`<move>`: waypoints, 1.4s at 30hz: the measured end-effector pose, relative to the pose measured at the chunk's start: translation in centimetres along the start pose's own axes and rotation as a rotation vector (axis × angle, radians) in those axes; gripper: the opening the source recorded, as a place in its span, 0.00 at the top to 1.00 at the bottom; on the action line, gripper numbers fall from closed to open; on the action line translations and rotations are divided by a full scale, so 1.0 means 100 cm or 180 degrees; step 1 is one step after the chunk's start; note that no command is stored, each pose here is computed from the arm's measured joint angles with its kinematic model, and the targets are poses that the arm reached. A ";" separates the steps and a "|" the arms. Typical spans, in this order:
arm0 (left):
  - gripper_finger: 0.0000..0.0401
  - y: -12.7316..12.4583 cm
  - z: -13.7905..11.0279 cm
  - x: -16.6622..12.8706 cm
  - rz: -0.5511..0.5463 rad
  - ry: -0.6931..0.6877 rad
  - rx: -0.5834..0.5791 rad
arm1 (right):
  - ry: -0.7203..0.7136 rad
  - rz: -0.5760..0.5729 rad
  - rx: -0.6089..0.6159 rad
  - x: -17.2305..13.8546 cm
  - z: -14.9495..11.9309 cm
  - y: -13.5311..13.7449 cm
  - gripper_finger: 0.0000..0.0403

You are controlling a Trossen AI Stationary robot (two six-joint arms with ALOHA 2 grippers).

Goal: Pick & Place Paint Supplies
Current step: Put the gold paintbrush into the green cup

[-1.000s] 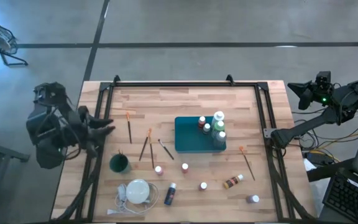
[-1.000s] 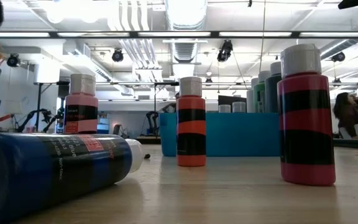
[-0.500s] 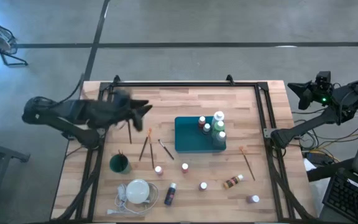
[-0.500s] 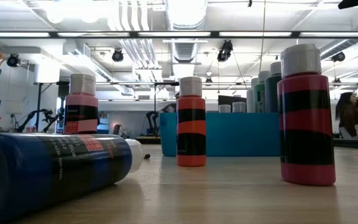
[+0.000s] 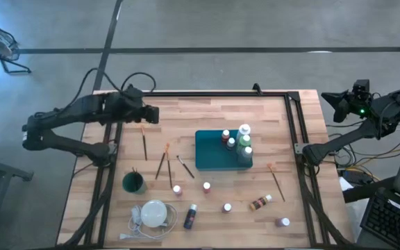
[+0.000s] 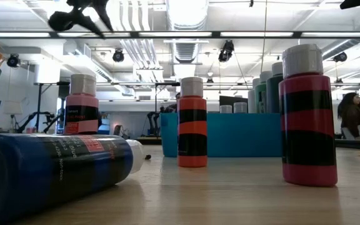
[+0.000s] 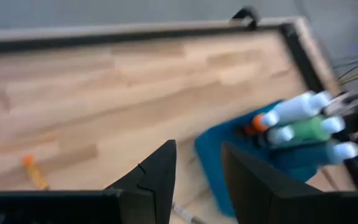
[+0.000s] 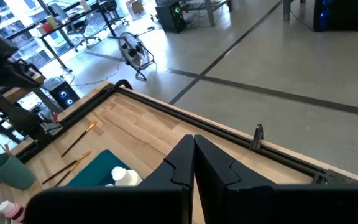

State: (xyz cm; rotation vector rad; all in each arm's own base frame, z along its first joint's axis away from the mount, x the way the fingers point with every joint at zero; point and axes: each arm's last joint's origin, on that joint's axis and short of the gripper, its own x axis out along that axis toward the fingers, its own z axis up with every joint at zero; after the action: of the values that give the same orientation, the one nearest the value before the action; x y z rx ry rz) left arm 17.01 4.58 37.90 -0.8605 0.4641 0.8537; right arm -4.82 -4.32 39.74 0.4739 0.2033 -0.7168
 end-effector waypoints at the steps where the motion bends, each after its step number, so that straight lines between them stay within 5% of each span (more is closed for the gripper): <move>1: 0.67 0.002 0.000 0.001 0.0063 0.0072 -0.0041 | 0.0000 0.0000 0.0000 0.000 0.000 0.000 0.98; 16: 0.63 0.037 0.010 0.038 0.1116 0.0874 -0.0684 | 0.0000 0.0001 0.0000 0.000 0.000 0.000 0.98; 26: 0.63 0.057 0.017 0.081 0.1599 0.1209 -0.0435 | 0.0000 0.0001 0.0000 0.000 0.000 0.000 0.98; 36: 0.63 0.107 -0.002 0.112 0.1212 0.1346 -0.0767 | 0.0000 0.0001 0.0000 0.000 0.000 0.000 0.98; 42: 0.63 0.131 -0.021 0.124 0.1260 0.1475 -0.0924 | 0.0000 0.0001 0.0000 0.000 0.000 0.000 0.98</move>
State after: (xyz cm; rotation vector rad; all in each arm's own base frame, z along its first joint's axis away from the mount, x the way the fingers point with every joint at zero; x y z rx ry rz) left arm 13.72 13.35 22.38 -1.2683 0.9542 1.1029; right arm -4.82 -4.32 39.74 0.4740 0.2032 -0.7165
